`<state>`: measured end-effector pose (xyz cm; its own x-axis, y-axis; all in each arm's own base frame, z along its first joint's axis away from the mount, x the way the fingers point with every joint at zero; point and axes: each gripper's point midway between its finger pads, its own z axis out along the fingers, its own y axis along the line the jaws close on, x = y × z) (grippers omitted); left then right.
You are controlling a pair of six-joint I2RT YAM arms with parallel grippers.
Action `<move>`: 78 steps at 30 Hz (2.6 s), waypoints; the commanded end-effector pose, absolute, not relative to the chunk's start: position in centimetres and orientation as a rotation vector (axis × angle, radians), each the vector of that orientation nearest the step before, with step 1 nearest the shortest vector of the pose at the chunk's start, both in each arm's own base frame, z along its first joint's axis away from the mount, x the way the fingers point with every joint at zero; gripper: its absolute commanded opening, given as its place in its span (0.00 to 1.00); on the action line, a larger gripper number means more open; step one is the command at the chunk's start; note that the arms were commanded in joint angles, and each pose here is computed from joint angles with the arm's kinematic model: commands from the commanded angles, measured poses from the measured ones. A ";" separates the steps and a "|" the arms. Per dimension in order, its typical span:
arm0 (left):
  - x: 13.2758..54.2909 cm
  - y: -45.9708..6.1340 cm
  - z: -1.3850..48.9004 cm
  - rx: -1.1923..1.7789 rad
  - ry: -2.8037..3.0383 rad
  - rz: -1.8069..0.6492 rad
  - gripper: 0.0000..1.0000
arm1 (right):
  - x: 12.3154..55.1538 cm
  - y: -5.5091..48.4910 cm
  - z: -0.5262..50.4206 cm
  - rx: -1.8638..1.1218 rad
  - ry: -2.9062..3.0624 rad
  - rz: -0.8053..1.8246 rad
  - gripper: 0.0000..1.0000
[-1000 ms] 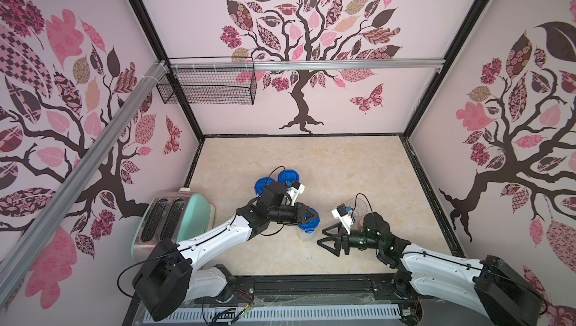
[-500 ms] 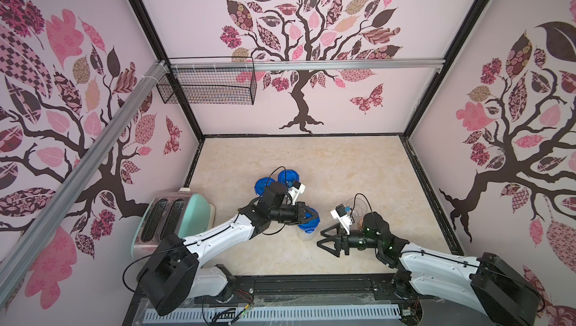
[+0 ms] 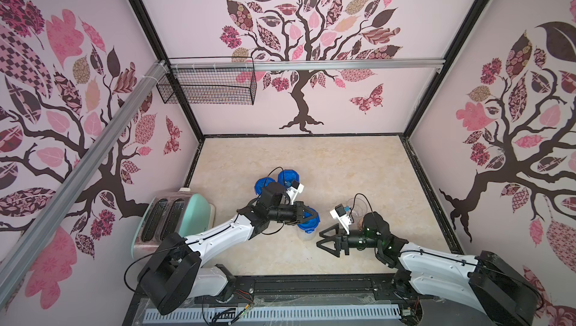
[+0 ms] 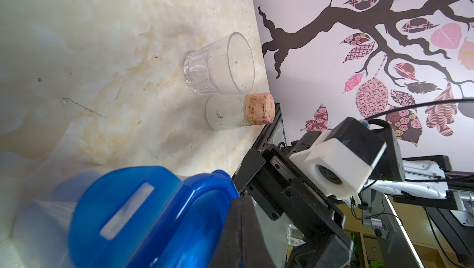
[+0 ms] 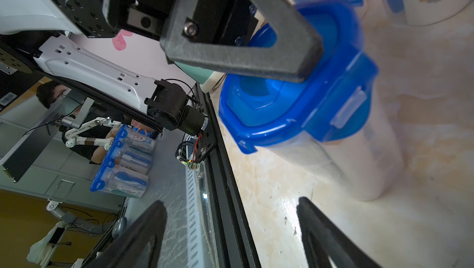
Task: Take out toiletry kits
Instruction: Unfasten the latch on the container.
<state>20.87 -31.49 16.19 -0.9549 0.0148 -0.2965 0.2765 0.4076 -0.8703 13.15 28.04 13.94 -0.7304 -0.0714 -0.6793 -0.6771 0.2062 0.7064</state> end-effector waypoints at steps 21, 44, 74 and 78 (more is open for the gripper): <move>19.9 -29.7 10.7 0.155 2.627 -1.438 0.04 | 13.9 30.3 17.6 -0.564 1.859 1.692 0.82; 19.7 -29.6 9.7 0.139 2.643 -1.433 0.04 | 13.8 31.6 17.4 -0.526 1.866 1.734 0.81; 19.4 -29.4 8.8 0.133 2.666 -1.406 0.04 | 12.0 32.3 20.7 -0.787 1.513 1.685 0.84; 19.4 -29.4 8.6 0.134 2.667 -1.401 0.04 | 11.4 32.6 20.7 -0.827 1.483 1.704 0.83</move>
<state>21.19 -31.62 15.91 -0.9490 0.0071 -0.3151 0.2942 0.3792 -0.8773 12.47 32.08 15.38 -0.6804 0.0003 -0.7328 -0.7306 0.0778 0.6784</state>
